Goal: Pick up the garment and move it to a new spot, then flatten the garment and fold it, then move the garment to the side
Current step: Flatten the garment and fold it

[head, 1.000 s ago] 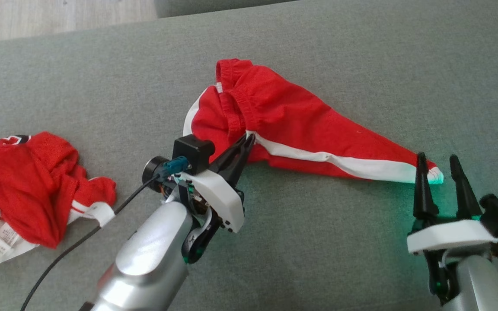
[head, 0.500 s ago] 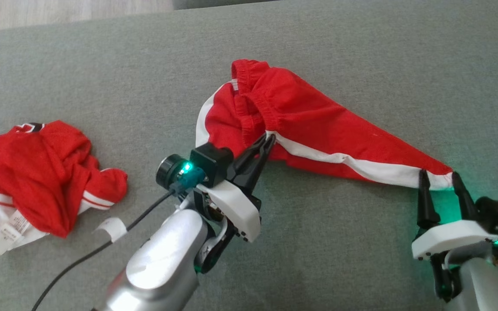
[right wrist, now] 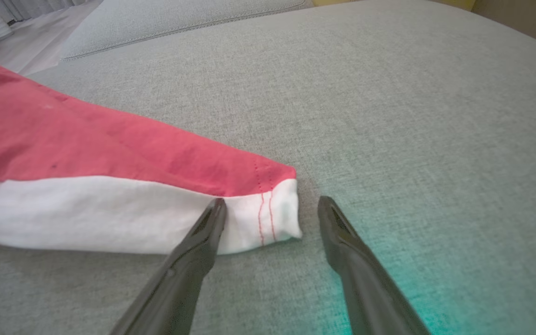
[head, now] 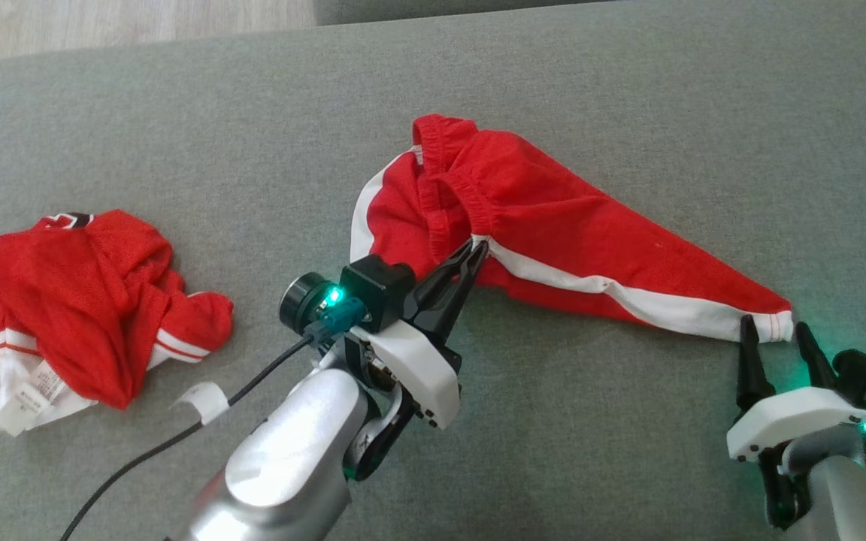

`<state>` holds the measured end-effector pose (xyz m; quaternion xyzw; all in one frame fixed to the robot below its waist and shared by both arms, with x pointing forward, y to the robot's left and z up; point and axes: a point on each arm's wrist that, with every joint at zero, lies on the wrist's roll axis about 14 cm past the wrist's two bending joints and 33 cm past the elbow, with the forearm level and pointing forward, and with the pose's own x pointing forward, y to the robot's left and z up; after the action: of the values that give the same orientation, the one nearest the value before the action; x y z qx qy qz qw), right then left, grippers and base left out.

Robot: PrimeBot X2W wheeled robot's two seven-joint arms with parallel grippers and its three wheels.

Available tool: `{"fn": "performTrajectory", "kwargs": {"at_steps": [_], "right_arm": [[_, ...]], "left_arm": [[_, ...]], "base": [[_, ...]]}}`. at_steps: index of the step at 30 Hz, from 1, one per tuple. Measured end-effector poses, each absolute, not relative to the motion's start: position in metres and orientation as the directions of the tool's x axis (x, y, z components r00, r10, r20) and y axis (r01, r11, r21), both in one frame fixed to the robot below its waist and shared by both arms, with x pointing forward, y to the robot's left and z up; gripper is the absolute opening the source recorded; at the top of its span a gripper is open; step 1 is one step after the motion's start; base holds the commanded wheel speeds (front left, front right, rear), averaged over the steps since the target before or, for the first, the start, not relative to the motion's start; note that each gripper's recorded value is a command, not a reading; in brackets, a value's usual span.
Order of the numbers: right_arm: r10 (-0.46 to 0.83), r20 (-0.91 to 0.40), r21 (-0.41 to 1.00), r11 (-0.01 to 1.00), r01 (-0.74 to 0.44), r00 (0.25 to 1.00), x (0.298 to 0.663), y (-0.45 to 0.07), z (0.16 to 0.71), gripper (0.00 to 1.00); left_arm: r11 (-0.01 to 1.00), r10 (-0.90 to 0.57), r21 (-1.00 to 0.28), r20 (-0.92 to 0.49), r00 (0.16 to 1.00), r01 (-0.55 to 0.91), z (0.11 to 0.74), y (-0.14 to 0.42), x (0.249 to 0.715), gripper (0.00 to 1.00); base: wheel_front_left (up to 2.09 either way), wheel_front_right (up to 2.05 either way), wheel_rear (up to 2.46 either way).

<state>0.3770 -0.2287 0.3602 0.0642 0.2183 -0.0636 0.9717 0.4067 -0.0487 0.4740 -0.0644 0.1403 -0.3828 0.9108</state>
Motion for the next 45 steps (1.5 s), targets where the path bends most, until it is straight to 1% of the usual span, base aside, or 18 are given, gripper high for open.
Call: {"fn": "performTrajectory", "kwargs": {"at_steps": [9, 10, 12, 13, 14, 16, 23, 27, 31, 35, 36, 40, 43, 45], "right_arm": [[-0.082, -0.423, 0.099, 0.986, 0.136, 0.903, 0.376, -0.224, 0.361, 1.00], [-0.081, -0.422, 0.099, 0.986, 0.135, 0.903, 0.376, -0.224, 0.361, 0.97], [-0.081, -0.421, 0.104, 0.985, 0.137, 0.904, 0.376, -0.223, 0.362, 0.88], [-0.081, -0.420, 0.106, 0.985, 0.138, 0.904, 0.376, -0.223, 0.362, 0.79], [-0.080, -0.419, 0.106, 0.985, 0.137, 0.904, 0.376, -0.223, 0.362, 0.46], [-0.078, -0.409, 0.107, 0.985, 0.133, 0.909, 0.377, -0.222, 0.364, 0.00], [-0.076, -0.352, 0.111, 0.986, 0.123, 0.933, 0.383, -0.221, 0.379, 0.00], [-0.058, -0.276, 0.162, 0.981, 0.106, 0.960, 0.392, -0.213, 0.400, 0.00], [-0.039, -0.167, 0.242, 0.967, 0.079, 0.985, 0.403, -0.204, 0.433, 0.00], [-0.013, -0.041, 0.339, 0.940, 0.026, 0.999, 0.421, -0.192, 0.479, 0.00], [-0.002, -0.009, 0.346, 0.938, 0.005, 1.000, 0.427, -0.189, 0.493, 0.00], [0.053, 0.167, 0.322, 0.941, -0.105, 0.984, 0.451, -0.173, 0.568, 0.00], [0.095, 0.299, 0.284, 0.941, -0.184, 0.949, 0.460, -0.160, 0.628, 0.00], [0.116, 0.382, 0.242, 0.945, -0.221, 0.917, 0.460, -0.154, 0.666, 0.00]], "left_arm": [[0.694, -0.720, -0.220, -0.215, 0.660, 0.685, 0.475, -0.050, 0.404, 0.00], [0.699, -0.716, -0.218, -0.217, 0.664, 0.682, 0.474, -0.050, 0.405, 0.00], [0.699, -0.715, -0.216, -0.217, 0.664, 0.682, 0.475, -0.049, 0.405, 0.00], [0.699, -0.715, -0.215, -0.217, 0.665, 0.682, 0.475, -0.049, 0.405, 0.00], [0.700, -0.714, -0.214, -0.217, 0.665, 0.682, 0.475, -0.049, 0.404, 0.00], [0.699, -0.715, -0.218, -0.216, 0.665, 0.681, 0.476, -0.049, 0.404, 0.00], [0.709, -0.705, -0.211, -0.221, 0.674, 0.673, 0.476, -0.046, 0.402, 0.00], [0.714, -0.700, -0.203, -0.212, 0.682, 0.670, 0.481, -0.042, 0.401, 0.00], [0.727, -0.686, -0.152, -0.191, 0.702, 0.670, 0.493, -0.031, 0.403, 0.00], [0.755, -0.652, -0.053, -0.159, 0.741, 0.653, 0.514, -0.010, 0.416, 0.00], [0.757, -0.649, -0.031, -0.149, 0.746, 0.652, 0.522, -0.006, 0.420, 0.00], [0.765, -0.637, 0.064, -0.069, 0.768, 0.641, 0.574, 0.005, 0.440, 0.00], [0.782, -0.616, 0.124, 0.007, 0.788, 0.610, 0.616, 0.016, 0.452, 0.00], [0.793, -0.605, 0.138, 0.054, 0.795, 0.594, 0.640, 0.022, 0.456, 0.00]], "base": [[0.00, 0.00, 0.00], [0.00, 0.00, 0.00], [0.00, 0.00, 0.00], [0.00, 0.00, 0.00], [0.00, 0.00, 0.00], [0.00, 0.00, 0.00], [0.00, 0.00, 0.00], [0.00, 0.00, 0.00], [0.00, 0.00, 0.00], [0.00, 0.00, 0.00], [0.00, 0.00, 0.00], [0.00, 0.00, 0.00], [0.00, 0.00, 0.00], [0.00, 0.00, 0.00]]}}
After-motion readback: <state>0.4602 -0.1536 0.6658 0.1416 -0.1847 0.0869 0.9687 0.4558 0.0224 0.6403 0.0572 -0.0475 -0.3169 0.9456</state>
